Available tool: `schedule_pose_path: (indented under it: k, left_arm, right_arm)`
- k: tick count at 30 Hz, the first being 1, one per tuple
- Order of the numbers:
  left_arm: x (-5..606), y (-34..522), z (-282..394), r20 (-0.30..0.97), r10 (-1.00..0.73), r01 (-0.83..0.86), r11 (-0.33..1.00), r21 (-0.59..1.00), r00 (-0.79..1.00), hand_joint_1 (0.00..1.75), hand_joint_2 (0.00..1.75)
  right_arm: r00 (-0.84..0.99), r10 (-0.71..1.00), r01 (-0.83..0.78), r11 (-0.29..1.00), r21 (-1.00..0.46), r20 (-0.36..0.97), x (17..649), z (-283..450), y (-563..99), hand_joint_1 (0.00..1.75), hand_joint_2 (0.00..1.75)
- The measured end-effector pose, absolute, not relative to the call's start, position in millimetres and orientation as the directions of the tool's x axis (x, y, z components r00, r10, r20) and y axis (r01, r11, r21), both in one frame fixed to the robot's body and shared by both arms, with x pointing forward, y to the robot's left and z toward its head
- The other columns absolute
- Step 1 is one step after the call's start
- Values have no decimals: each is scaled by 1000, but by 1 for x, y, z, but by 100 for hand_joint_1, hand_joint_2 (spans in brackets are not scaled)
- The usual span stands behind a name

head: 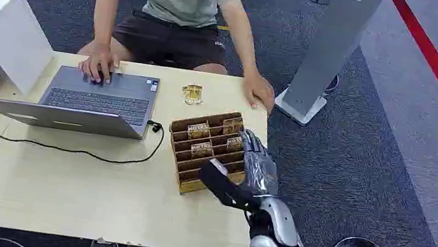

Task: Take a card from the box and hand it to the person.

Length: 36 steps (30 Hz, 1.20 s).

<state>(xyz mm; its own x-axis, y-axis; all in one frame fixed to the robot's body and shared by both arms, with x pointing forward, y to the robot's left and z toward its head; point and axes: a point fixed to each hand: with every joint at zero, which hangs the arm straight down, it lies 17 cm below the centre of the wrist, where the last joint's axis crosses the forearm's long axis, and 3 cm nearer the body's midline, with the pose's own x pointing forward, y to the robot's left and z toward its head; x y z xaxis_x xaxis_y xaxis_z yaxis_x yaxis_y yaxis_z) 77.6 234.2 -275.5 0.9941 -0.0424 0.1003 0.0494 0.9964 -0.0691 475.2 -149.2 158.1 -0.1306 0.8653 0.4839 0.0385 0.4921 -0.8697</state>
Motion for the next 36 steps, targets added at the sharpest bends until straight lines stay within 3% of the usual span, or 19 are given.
schedule_pose_path:
  k: [6, 14, 19, 36]
  left_arm:
    - [78, 233, -275, 103, -58, 66, 995, -73, 993, 0, 0]
    - [76, 232, -275, 95, -68, 75, 994, -75, 993, 0, 0]
    - [73, 232, -275, 78, -70, 76, 994, -75, 994, 0, 0]
    - [83, 229, -274, 101, -97, 105, 991, -79, 990, 0, 0]
  right_arm:
    - [-123, 933, 113, 353, -929, 339, 501, 202, -145, 56, 175]
    - [-86, 963, 145, 265, -953, 255, 514, 222, -145, 65, 175]
    - [-34, 968, 125, 252, -960, 250, 513, 213, -153, 79, 175]
    - [14, 968, 27, 251, -968, 252, 513, 174, -158, 75, 175]
